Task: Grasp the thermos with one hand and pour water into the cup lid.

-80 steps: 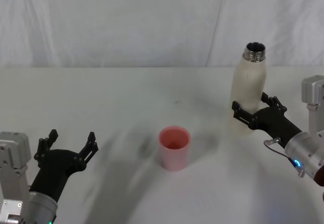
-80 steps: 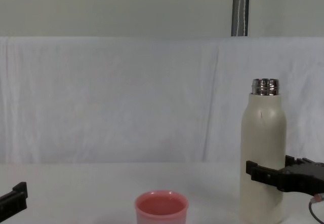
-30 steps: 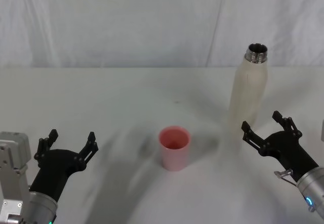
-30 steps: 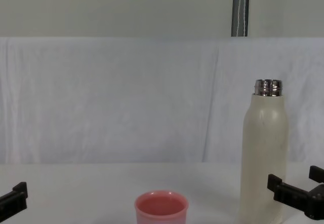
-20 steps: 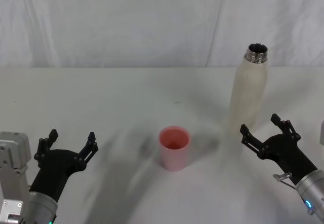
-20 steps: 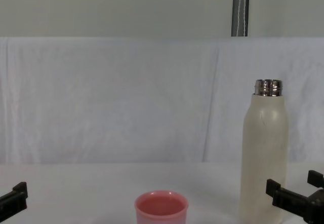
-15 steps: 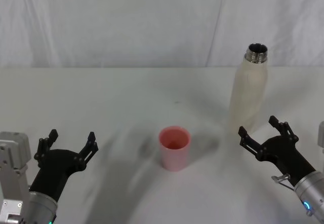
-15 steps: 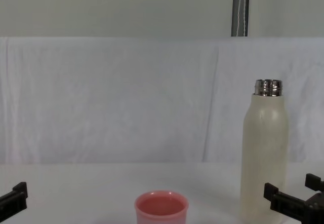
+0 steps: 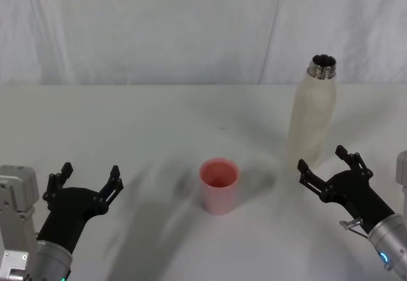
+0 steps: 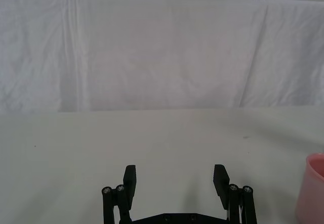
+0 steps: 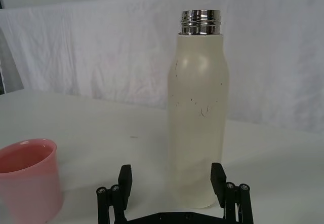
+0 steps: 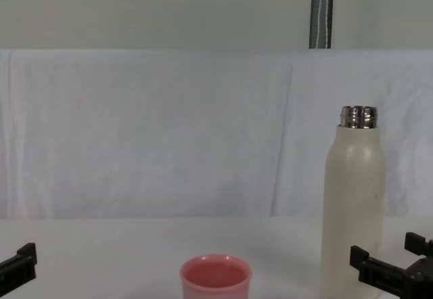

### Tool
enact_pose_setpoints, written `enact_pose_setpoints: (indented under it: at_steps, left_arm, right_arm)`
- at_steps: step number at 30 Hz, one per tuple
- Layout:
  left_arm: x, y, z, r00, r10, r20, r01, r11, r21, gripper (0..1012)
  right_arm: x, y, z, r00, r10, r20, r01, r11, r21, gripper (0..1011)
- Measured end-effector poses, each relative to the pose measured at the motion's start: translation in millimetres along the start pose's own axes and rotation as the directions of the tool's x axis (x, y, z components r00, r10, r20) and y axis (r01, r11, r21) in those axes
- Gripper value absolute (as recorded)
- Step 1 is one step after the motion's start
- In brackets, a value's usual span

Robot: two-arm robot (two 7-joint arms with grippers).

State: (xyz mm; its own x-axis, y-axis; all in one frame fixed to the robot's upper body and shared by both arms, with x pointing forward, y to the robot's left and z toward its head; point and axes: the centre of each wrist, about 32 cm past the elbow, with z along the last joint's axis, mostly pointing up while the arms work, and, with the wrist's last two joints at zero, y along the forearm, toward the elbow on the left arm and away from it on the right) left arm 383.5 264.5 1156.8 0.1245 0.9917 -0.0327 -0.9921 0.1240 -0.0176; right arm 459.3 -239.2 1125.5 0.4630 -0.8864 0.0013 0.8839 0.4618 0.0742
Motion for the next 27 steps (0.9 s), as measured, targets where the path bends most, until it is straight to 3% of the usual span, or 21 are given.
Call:
enact_pose_setpoints:
  at_steps: [27]
  left_arm:
    - [0.0, 0.0, 0.0, 1.0000, 0.000, 0.000, 0.000, 1.0000, 0.000, 1001]
  right_arm:
    - [0.0, -0.4, 0.0, 1.000, -0.001, -0.003, 0.001, 1.000, 0.000, 1003]
